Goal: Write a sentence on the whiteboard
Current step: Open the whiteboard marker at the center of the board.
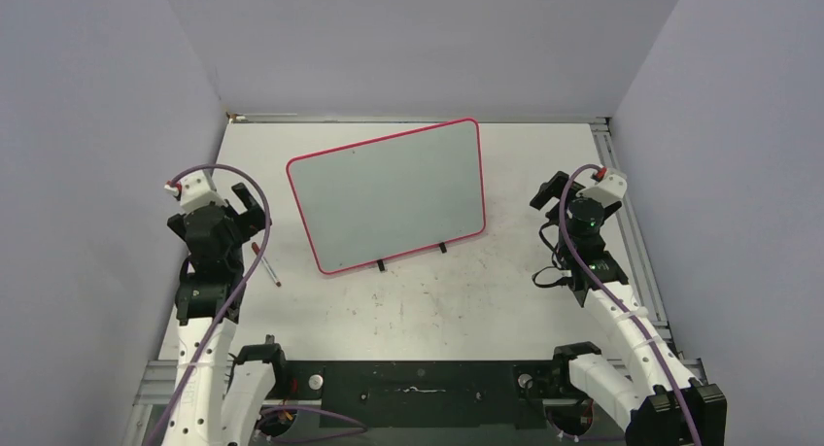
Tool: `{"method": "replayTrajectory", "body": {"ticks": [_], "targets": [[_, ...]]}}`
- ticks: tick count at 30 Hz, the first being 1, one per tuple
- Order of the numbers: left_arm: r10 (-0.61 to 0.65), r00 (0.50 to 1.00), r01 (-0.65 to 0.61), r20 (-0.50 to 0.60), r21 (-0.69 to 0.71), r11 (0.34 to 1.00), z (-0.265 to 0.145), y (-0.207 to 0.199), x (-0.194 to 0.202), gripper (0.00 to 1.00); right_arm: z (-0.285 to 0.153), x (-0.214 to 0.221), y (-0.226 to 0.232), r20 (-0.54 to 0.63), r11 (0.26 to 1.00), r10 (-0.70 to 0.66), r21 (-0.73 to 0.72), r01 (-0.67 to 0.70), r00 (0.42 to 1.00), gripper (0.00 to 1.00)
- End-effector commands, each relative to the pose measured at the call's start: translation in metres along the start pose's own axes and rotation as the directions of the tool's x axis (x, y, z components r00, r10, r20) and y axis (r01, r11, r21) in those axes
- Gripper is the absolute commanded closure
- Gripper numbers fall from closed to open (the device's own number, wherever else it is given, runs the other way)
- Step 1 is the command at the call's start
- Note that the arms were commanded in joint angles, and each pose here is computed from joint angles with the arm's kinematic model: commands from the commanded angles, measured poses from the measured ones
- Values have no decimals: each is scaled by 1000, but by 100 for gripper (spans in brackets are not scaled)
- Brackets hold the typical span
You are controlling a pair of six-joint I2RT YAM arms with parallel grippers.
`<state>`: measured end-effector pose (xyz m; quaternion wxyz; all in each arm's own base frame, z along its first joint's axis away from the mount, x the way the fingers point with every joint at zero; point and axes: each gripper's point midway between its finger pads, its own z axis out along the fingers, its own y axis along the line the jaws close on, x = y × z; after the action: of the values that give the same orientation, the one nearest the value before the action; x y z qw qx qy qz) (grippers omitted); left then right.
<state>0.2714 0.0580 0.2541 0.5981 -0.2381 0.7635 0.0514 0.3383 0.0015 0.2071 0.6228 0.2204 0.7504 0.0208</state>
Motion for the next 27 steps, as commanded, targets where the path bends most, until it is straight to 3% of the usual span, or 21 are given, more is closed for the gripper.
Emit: {"method": "replayTrajectory", "body": {"ticks": [1, 7, 11, 18, 22, 25, 27], "targets": [[-39, 999, 39, 27, -7, 999, 0, -3, -17, 4, -1, -18, 4, 60, 999, 41, -6, -40, 997, 10], [-41, 999, 40, -17, -66, 997, 7, 3, -9, 4, -4, -23, 2, 84, 998, 61, -5, -61, 995, 10], [31, 990, -46, -138, -107, 993, 24, 12, 23, 4, -7, -22, 17, 70, 995, 43, -91, -37, 997, 10], [43, 884, -94, -465, -86, 992, 63, 12, 98, 4, -11, -11, 39, 14, 976, 13, -218, -10, 1000, 10], [-47, 843, -16, -536, -112, 994, 82, 22, 117, 4, -14, -8, 51, -1, 959, 4, -285, -4, 1000, 10], [-63, 818, -31, -571, -153, 988, 92, 33, 129, 0, -14, -7, 52, -11, 957, 3, -290, -6, 1000, 10], [-65, 785, -48, -616, -164, 985, 98, 37, 145, 8, -15, -7, 52, -11, 957, 3, -291, -6, 1000, 10]]}}
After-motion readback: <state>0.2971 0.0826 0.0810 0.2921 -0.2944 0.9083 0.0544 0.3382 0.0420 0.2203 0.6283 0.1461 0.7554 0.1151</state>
